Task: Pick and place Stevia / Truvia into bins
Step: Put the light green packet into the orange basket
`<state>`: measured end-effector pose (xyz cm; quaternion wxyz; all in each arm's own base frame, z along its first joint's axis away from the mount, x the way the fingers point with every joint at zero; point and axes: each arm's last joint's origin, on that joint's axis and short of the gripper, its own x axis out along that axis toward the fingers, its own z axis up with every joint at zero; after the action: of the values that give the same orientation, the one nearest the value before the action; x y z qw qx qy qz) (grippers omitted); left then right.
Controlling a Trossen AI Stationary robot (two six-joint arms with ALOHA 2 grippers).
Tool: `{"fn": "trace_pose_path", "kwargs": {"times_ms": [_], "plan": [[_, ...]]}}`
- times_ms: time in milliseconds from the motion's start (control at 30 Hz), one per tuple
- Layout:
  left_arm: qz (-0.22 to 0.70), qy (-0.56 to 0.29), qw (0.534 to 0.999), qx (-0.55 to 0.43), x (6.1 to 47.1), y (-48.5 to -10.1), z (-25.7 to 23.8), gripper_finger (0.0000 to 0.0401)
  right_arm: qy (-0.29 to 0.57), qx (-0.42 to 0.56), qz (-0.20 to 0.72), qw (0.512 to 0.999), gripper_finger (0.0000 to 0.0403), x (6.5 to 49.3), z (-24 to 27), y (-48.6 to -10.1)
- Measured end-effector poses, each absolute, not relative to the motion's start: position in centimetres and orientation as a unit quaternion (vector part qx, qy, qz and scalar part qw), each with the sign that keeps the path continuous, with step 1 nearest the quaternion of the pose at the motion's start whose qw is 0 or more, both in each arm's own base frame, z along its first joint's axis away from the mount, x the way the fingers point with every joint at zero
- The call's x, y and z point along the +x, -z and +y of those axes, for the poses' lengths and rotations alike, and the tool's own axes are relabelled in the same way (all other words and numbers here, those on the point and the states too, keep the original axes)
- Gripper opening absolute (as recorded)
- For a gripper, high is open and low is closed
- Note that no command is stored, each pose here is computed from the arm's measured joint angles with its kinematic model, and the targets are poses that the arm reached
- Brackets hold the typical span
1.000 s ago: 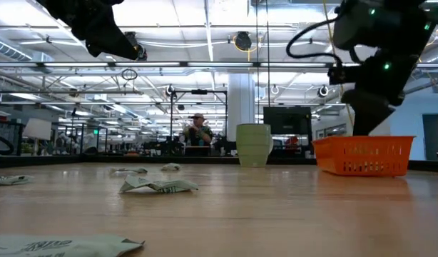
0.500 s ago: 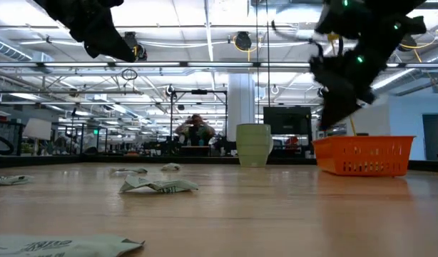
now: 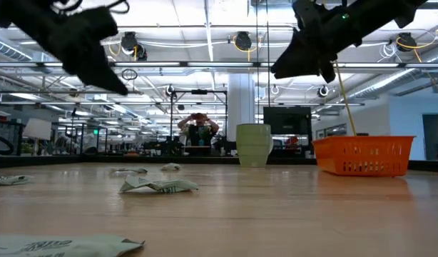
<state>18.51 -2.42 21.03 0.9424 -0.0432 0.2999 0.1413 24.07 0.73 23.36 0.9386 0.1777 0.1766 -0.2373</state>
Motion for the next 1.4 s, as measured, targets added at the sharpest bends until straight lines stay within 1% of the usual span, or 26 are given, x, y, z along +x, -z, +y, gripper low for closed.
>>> {"fn": "trace_pose_path", "kwargs": {"times_ms": [67,133,233,433,533,667,767,833,900,967,1067,1167,1400], "plan": [[0.292,-0.142,0.945,-0.037,18.3,-19.7,-2.2,0.0047,0.232,0.179,0.175,0.940,0.0089,24.0,1.0,-23.0],[0.275,-0.145,0.949,-0.060,18.3,-18.9,-1.8,0.0047,0.227,0.190,0.158,0.942,0.0088,23.9,1.2,-22.6],[0.261,-0.129,0.952,-0.097,18.5,-18.5,-1.3,0.0047,0.214,0.192,0.117,0.951,0.0085,23.6,1.2,-21.8],[0.256,-0.130,0.952,-0.105,20.3,-17.8,0.1,0.0052,0.198,0.190,0.027,0.961,0.0082,22.5,0.8,-20.3],[0.292,-0.128,0.942,-0.109,21.5,-16.3,0.6,0.0082,0.196,0.193,0.008,0.961,0.0082,22.0,0.7,-19.9],[0.315,-0.166,0.930,-0.097,23.1,-14.9,1.7,0.0149,0.195,0.193,0.009,0.962,0.0082,21.8,0.7,-19.6],[0.324,-0.193,0.920,-0.104,23.9,-14.3,2.7,0.0190,0.194,0.193,0.006,0.962,0.0081,21.8,0.7,-19.7],[0.305,-0.213,0.919,-0.128,24.5,-14.2,3.4,0.0206,0.194,0.192,0.006,0.962,0.0080,21.8,0.7,-19.7],[0.301,-0.226,0.915,-0.147,24.8,-13.6,4.0,0.0212,0.194,0.192,0.006,0.962,0.0080,21.8,0.7,-19.7],[0.304,-0.235,0.909,-0.160,25.1,-12.7,4.4,0.0210,0.193,0.192,0.006,0.962,0.0080,21.8,0.7,-19.7],[0.312,-0.235,0.907,-0.159,25.6,-11.4,4.5,0.0195,0.191,0.192,0.006,0.962,0.0078,21.8,0.7,-19.7],[0.325,-0.239,0.902,-0.152,25.8,-10.1,4.6,0.0173,0.187,0.193,0.011,0.963,0.0078,21.8,0.8,-19.6],[0.318,-0.244,0.904,-0.147,26.1,-9.5,4.7,0.0113,0.168,0.205,0.021,0.964,0.0078,21.9,0.9,-19.5]]}}
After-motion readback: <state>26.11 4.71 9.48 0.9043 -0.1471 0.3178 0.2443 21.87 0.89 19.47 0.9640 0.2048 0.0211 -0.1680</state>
